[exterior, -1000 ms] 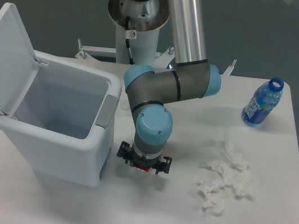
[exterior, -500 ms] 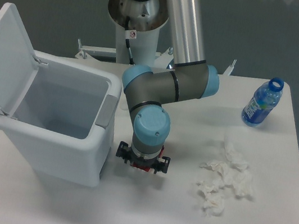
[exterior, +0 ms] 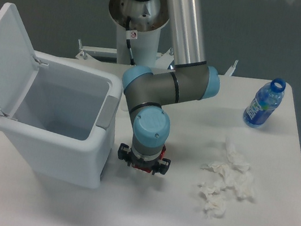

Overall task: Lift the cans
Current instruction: 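Carry the held red can toward the white tissue pile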

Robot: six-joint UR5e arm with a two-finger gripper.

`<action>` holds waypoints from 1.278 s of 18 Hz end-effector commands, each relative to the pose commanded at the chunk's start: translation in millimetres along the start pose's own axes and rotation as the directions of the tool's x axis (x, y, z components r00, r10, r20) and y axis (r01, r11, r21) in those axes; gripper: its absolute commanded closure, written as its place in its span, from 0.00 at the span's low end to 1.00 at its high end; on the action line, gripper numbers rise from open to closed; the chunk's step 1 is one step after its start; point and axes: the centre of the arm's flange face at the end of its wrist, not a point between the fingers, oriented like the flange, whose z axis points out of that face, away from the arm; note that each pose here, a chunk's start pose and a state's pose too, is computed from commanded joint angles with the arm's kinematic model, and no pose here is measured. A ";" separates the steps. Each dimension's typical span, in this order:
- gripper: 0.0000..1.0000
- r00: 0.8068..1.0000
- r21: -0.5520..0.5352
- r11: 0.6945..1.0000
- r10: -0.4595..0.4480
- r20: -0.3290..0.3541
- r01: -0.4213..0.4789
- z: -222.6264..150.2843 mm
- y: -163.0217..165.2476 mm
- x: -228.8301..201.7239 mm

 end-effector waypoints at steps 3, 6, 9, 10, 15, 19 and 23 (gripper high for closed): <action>0.39 1.000 0.005 1.000 0.003 0.007 -0.003 -4.1 -1.8 -1.4; 0.41 0.997 0.000 0.998 0.065 0.034 -0.065 -11.8 -1.2 -3.9; 0.41 0.992 0.020 0.994 0.110 0.059 -0.111 -30.5 -0.6 -8.9; 0.41 0.991 0.036 0.992 0.117 0.070 -0.119 -41.4 -1.5 -11.6; 0.41 0.945 0.089 0.952 0.275 0.176 -0.294 -107.2 -7.6 -27.7; 0.42 0.883 0.061 0.907 0.387 0.265 -0.416 -161.2 23.1 -57.6; 0.43 0.853 0.060 0.881 0.436 0.286 -0.470 -176.6 31.8 -65.8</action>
